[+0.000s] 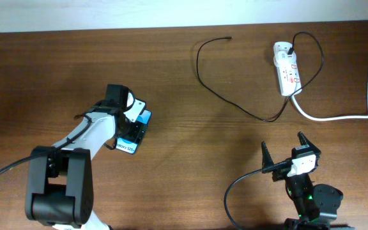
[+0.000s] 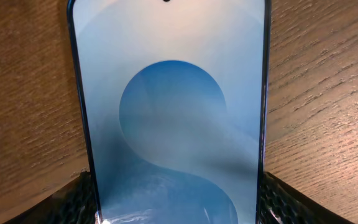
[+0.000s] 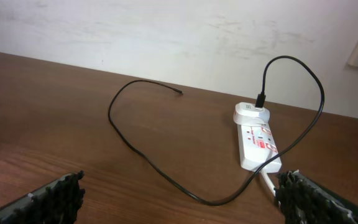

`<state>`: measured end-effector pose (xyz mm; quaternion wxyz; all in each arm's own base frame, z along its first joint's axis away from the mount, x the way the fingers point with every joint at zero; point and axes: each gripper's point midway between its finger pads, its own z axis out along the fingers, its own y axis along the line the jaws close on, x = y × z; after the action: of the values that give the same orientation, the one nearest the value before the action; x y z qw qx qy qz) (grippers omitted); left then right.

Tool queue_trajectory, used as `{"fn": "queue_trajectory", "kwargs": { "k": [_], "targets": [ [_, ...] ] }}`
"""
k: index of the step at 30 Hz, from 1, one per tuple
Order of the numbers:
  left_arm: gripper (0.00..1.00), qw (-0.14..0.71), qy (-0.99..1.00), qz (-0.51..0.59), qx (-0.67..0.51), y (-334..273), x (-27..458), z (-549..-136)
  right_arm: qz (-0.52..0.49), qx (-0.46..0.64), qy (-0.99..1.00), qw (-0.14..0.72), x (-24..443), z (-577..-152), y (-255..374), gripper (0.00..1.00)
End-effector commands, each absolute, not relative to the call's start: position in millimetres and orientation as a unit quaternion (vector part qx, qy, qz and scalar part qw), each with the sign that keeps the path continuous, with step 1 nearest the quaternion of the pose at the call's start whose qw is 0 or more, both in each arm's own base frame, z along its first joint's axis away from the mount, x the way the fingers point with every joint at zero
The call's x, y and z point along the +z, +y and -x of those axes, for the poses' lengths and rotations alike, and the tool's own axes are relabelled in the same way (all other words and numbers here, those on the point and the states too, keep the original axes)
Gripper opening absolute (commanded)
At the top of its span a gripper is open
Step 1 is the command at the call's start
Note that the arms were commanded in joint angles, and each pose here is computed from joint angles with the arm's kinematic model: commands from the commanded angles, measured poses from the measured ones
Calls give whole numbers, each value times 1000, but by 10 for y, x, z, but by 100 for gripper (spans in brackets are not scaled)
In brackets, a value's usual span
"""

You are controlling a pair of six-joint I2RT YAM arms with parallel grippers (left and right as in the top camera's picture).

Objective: Plug charger to phone and switch on socket
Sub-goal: 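Raise the phone upright with the left gripper, tilting it toward center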

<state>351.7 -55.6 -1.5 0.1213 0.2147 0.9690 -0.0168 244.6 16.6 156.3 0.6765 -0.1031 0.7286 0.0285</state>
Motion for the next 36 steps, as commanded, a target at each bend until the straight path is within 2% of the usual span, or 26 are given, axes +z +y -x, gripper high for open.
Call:
{"fn": "queue_trajectory", "kwargs": {
  "k": [1,7,8,9,16,19,25,28,36],
  "targets": [
    [55,84,972,-216,-29,-573,-113,-3394,108,34,728,676,1546,-2438,190,98],
    [51,117,973,-195,-38,-634,366,-3612,108,34,728,676,1546,-2438,190,99],
    [49,145,969,-195,-54,-703,653,-3674,108,34,728,676,1546,-2438,190,98],
    [47,153,966,-196,-63,-739,730,-3679,108,34,728,676,1546,-2438,190,98],
    [42,230,946,-144,-176,-1070,1531,-3546,108,34,728,676,1546,-2438,190,98],
    [41,241,934,-87,-249,-1233,1853,-3441,108,34,728,676,1546,-2438,190,99],
    [39,184,938,42,-289,-1271,1857,-3323,108,34,728,676,1546,-2438,190,98],
    [37,166,942,104,-272,-1331,1799,-3297,108,34,728,676,1546,-2438,190,98],
    [39,177,953,103,-224,-1563,1736,-3229,108,34,728,676,1546,-2438,190,98]
  ]
}}
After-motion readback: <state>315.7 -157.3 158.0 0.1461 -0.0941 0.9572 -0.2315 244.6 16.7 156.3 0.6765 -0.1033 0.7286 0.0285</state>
